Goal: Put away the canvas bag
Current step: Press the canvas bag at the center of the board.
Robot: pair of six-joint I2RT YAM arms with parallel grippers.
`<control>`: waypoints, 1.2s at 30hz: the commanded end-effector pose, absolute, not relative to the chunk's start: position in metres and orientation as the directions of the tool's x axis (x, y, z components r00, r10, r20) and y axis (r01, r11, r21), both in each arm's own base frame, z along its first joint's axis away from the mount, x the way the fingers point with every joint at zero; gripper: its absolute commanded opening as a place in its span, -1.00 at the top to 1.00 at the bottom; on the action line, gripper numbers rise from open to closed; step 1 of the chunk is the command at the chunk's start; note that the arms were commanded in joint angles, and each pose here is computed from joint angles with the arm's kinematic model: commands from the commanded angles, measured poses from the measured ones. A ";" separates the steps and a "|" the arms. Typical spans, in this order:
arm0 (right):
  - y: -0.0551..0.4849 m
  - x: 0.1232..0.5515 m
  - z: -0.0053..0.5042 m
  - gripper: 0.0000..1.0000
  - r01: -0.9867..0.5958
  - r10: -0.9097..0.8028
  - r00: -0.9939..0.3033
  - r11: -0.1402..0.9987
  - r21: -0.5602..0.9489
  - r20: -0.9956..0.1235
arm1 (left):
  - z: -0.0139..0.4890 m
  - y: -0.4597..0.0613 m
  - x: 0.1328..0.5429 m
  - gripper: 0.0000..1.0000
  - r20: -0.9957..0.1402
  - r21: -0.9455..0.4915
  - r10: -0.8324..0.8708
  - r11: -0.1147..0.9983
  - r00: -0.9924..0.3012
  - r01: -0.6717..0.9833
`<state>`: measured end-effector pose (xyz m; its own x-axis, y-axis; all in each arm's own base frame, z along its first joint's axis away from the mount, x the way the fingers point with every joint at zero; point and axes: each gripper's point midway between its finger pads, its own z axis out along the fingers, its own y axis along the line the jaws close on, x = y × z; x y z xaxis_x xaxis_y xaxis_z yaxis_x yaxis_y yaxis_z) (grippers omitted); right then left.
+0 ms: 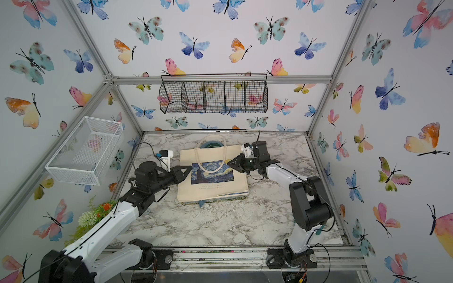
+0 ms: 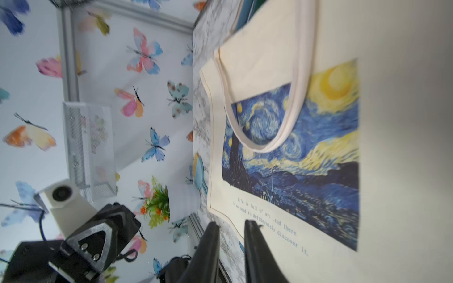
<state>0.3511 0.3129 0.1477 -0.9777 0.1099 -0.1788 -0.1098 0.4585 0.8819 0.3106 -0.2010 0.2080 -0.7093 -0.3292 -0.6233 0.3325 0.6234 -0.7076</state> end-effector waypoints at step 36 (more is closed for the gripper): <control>0.225 0.306 -0.003 0.89 0.154 0.142 -0.986 0.574 0.804 0.088 | 0.003 -0.170 0.317 1.00 -0.097 -0.853 -0.395 0.506 -0.913 -0.128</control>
<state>0.3233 0.2613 0.0398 -0.9961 0.0802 -0.0378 0.0033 0.4589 0.8885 0.3293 -0.1957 0.0478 -0.9263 -0.3268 -0.1875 0.0329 0.4254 -0.9044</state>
